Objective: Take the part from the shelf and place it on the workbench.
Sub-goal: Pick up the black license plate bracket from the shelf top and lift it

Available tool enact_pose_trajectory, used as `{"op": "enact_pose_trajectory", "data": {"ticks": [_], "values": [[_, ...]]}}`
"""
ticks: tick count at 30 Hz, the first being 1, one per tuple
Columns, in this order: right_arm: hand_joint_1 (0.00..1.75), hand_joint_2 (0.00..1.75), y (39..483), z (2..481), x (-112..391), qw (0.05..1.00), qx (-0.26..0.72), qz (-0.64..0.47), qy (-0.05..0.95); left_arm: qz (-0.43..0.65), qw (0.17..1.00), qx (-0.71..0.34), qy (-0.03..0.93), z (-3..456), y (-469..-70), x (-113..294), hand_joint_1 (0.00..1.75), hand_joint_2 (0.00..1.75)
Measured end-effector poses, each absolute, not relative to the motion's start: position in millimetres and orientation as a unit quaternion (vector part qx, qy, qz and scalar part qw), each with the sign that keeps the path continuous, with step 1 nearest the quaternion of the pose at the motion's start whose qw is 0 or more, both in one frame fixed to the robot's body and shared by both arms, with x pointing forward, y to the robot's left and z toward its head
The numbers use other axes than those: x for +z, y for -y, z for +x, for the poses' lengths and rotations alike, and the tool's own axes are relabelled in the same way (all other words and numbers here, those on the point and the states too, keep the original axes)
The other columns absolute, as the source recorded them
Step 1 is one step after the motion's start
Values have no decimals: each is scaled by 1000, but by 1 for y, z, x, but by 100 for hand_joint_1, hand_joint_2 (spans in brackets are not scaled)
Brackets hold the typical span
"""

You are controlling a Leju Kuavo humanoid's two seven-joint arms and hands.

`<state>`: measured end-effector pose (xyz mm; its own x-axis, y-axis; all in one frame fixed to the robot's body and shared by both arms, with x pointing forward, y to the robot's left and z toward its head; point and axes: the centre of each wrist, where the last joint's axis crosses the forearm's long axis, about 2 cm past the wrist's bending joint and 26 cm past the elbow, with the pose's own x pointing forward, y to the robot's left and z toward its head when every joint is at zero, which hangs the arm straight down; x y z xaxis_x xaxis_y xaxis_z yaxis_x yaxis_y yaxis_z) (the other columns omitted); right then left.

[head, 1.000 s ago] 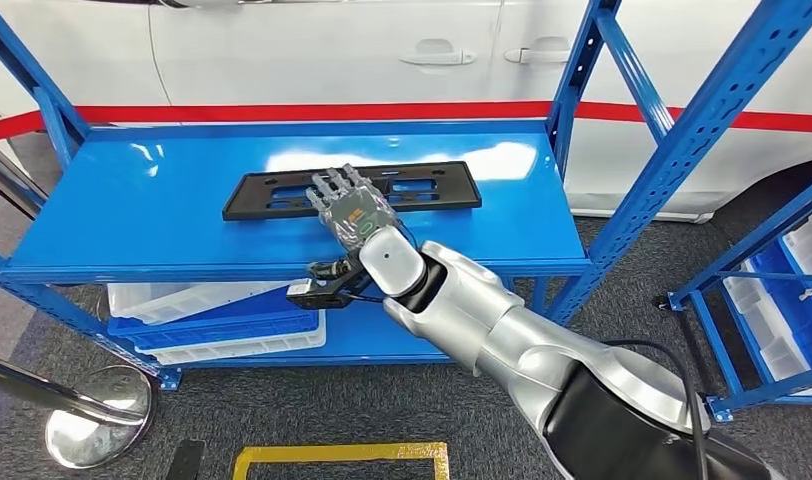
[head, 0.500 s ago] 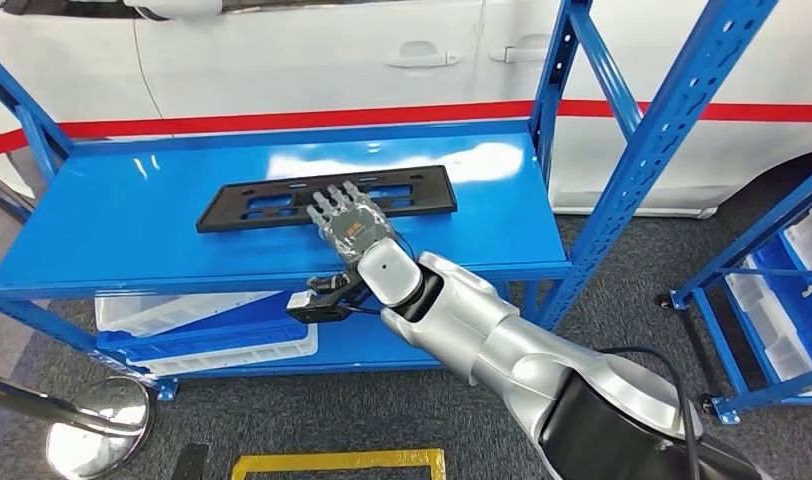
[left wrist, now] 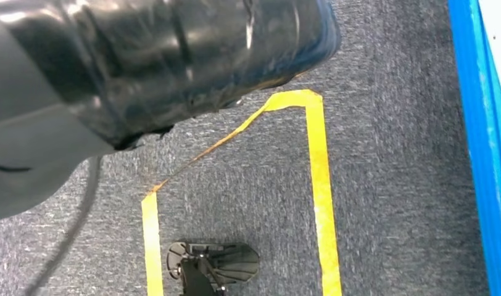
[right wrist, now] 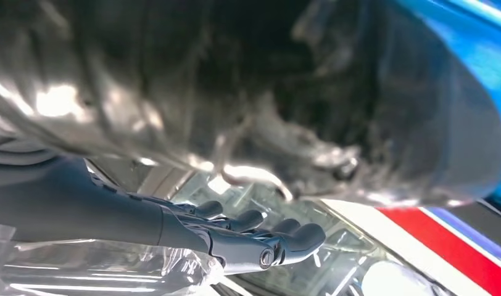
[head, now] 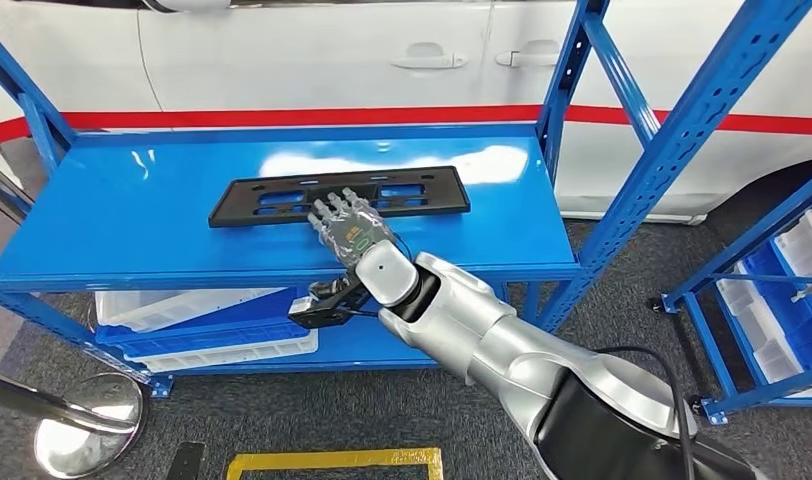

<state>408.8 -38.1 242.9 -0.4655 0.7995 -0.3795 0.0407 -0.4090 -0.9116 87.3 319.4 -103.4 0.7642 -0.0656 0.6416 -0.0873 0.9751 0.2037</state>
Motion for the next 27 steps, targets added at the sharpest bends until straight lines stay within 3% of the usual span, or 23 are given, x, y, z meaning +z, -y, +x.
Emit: {"op": "enact_pose_trajectory", "data": {"ticks": [27], "values": [[0, 0, 29, 405, 246, 258, 707, -437, 492, 103, 933, 4, 345, 86, -315, -104, 0, 0]]}}
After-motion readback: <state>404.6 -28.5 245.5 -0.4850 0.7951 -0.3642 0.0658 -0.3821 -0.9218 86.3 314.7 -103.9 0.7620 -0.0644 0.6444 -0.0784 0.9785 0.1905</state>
